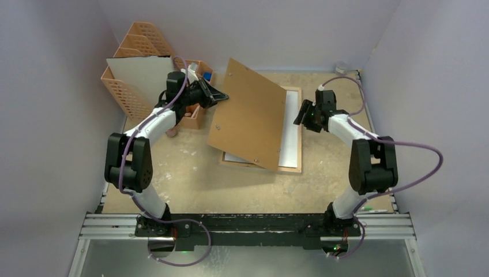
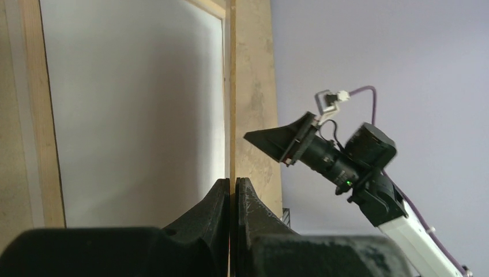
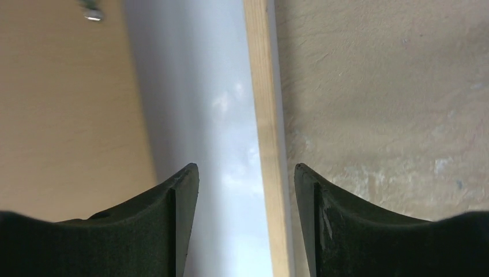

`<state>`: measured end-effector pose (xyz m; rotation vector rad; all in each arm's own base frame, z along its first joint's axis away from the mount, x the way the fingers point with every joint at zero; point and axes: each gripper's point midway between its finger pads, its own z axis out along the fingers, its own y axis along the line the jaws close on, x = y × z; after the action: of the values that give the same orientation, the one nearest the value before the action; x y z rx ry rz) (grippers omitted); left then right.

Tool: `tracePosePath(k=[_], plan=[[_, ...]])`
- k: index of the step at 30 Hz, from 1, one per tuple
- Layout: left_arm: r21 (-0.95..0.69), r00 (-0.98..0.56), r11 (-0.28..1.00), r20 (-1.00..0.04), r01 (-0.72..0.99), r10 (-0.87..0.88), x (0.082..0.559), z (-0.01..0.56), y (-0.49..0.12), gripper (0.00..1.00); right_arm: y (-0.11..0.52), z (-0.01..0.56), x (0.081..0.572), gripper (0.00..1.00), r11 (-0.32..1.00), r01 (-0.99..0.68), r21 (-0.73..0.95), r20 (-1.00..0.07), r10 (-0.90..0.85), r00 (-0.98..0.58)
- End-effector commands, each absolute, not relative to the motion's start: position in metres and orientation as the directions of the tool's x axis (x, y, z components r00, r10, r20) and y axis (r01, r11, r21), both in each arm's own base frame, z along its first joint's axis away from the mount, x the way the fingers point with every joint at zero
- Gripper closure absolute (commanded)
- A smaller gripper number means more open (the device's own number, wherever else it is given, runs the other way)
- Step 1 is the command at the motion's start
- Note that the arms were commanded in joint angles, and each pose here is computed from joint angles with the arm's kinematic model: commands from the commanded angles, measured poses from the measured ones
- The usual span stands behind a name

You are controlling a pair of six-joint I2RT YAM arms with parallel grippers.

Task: Put the photo into the frame
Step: Place the photo frame item in the photo frame.

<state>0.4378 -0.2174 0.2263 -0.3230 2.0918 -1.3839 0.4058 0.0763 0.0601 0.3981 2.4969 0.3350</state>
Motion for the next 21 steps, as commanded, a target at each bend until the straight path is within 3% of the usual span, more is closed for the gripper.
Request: tracePosePath(k=[1,6,9,12,14,17,21], plan=[[-0.918,-0.731,0.342,-0.373,0.2,-0.572,0.435,0.262,-0.234,1.0,0.08,0.098,0.404,0.36,0.82,0.312,0.48,-0.502,0.549,-0.669],[-0.929,-0.709,0.305,-0.359,0.209,-0.607,0.435,0.267,-0.242,1.0,0.09,0.112,0.392,0.39,0.811,0.253,0.527,-0.499,0.536,-0.681],[-0.926,-0.687,0.308,-0.369,0.216,-0.626,0.436,0.274,-0.24,1.0,0.091,0.096,0.374,0.43,0.828,0.267,0.493,-0.445,0.504,-0.74],[-0.929,-0.685,0.299,-0.365,0.219,-0.631,0.438,0.275,-0.241,1.0,0.096,0.075,0.347,0.57,0.811,0.3,0.502,-0.362,0.512,-0.779],[-0.932,-0.692,0.289,-0.357,0.219,-0.627,0.438,0.271,-0.245,1.0,0.091,0.07,0.341,0.64,0.808,0.329,0.489,-0.366,0.532,-0.763],[-0.937,-0.697,0.27,-0.346,0.221,-0.628,0.437,0.266,-0.25,1.0,0.086,0.078,0.345,0.64,0.797,0.348,0.493,-0.399,0.563,-0.724],[-0.937,-0.696,0.243,-0.349,0.251,-0.627,0.444,0.262,-0.26,1.0,0.075,0.082,0.348,0.57,0.786,0.394,0.477,-0.418,0.597,-0.684]])
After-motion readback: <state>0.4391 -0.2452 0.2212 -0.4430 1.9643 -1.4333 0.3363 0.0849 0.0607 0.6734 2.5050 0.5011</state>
